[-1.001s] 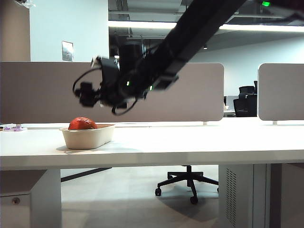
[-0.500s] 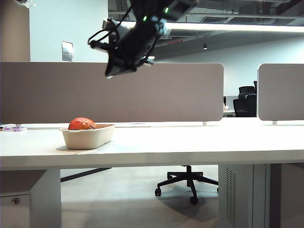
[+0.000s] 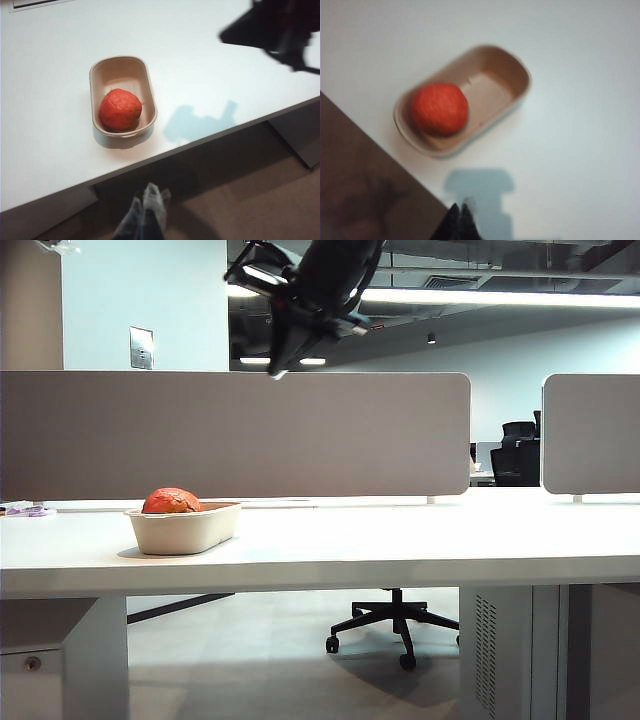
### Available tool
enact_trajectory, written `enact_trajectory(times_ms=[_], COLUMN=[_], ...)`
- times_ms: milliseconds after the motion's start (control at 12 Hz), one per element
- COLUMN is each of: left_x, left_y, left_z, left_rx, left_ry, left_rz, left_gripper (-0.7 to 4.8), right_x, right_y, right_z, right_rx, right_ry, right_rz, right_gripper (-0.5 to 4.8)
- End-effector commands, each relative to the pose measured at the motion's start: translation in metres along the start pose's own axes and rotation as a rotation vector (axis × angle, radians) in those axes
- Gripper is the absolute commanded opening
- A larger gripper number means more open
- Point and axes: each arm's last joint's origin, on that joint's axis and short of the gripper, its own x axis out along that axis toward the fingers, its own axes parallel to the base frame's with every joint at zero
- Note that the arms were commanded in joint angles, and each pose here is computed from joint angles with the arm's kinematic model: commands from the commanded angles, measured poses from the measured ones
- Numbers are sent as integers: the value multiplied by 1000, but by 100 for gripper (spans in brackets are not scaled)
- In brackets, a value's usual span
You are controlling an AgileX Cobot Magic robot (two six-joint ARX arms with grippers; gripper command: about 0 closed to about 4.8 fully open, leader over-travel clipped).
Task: Pick up the orange and place it into the paper lunchbox.
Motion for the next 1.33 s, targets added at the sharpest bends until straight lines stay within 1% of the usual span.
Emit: enact_trajectory(times_ms=[83,334,500,584,751,834,918,1168,1335], left_x=[-2,-2,-2,-2,-2,-2,-2,-2,-2], left_y=[0,-1,-1,-2,-2,-2,-3,-5,-5], left_z=[2,3,3,3,3,3,3,3,3], left_rx=[3,3,3,3,3,3,4,4,5], left_ry=[-18,-26,-26,-23,-22,-22,-21,-19,-18], left_rz=[-11,-48,-51,-65,-67,-72,-98,-159,-187], left_gripper=[-6,-6,-6,-6,-6,-6,-6,-6,-6], right_x=[-34,-58,-79,-109,-131,-135,-148,-171,-191], right_y=[4,7,10,15,18,18,20,23,26], right_z=[6,9,9,6,-1,-2,-9,-24,-37], right_rx=[-2,0,-3,-1,8,7,5,9,38], right_ry=[7,-3,16,48,68,66,61,53,38], right_rz=[-17,-29,-41,-48,-67,-71,-95,-145,-190], right_gripper=[-5,-5,-5,-5,-5,-5,-5,-5,-5])
